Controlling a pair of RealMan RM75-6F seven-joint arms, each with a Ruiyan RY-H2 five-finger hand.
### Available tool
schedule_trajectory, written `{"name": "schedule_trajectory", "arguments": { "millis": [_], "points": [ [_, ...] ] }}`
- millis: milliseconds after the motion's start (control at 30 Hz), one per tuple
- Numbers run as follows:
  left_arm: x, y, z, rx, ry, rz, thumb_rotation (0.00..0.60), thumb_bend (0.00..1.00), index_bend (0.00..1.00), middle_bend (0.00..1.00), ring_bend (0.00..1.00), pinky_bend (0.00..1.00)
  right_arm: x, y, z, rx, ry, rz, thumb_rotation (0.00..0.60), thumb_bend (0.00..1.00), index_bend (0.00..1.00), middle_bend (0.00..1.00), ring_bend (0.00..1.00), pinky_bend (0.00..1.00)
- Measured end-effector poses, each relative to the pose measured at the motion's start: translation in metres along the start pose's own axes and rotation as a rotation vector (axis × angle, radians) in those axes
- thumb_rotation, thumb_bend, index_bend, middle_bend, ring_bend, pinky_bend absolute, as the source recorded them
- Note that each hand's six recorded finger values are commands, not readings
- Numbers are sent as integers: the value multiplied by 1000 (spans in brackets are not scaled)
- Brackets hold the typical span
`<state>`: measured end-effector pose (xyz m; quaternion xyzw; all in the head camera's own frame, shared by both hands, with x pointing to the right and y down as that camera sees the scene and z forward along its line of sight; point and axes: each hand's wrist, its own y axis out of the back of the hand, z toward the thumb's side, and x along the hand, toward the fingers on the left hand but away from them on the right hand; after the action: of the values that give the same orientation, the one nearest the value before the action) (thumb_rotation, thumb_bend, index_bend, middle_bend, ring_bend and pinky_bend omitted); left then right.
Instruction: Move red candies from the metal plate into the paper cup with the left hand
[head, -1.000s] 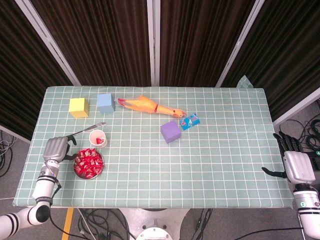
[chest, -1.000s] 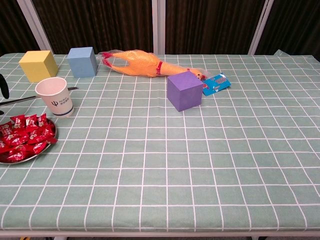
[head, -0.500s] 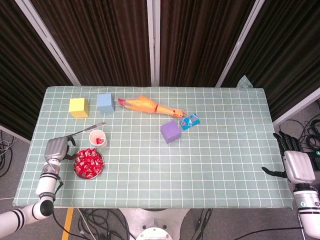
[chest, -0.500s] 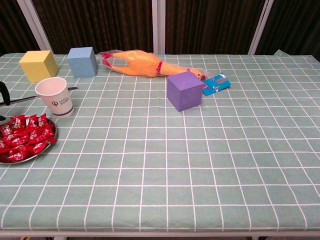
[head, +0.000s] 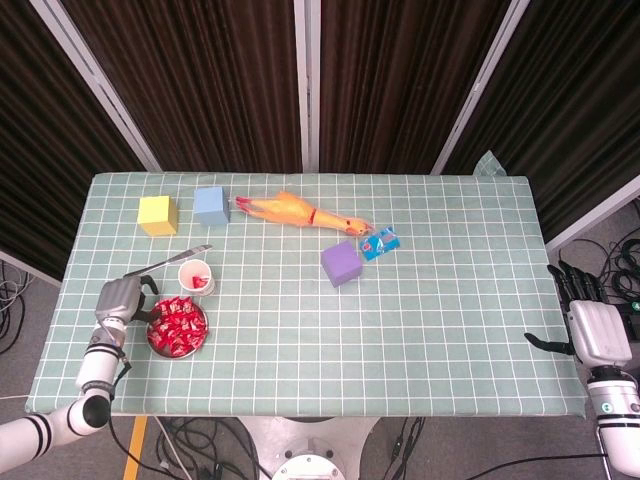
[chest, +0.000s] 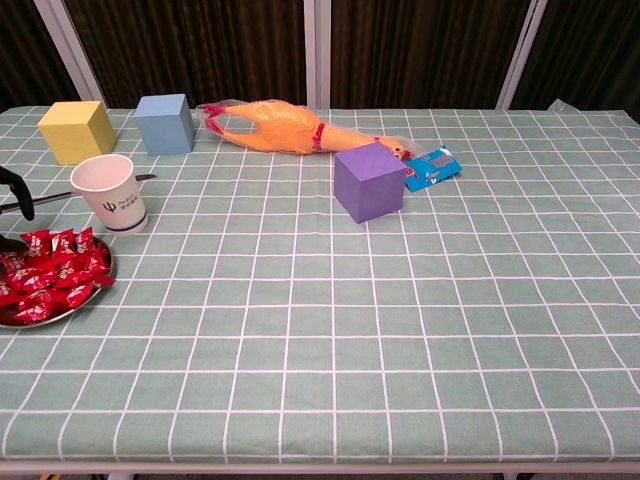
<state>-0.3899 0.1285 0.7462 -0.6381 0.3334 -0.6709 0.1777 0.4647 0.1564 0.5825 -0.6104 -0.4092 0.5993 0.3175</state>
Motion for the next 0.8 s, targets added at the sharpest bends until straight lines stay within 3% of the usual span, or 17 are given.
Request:
{"name": "schedule_trajectory", "arguments": {
  "millis": [800],
  "points": [
    [5,-8,1,-15,18,-56,600,205,530,1000,1000,1000,-3,-5,-3,0,-10,11,503,0,0,0,0,0]
  ]
}}
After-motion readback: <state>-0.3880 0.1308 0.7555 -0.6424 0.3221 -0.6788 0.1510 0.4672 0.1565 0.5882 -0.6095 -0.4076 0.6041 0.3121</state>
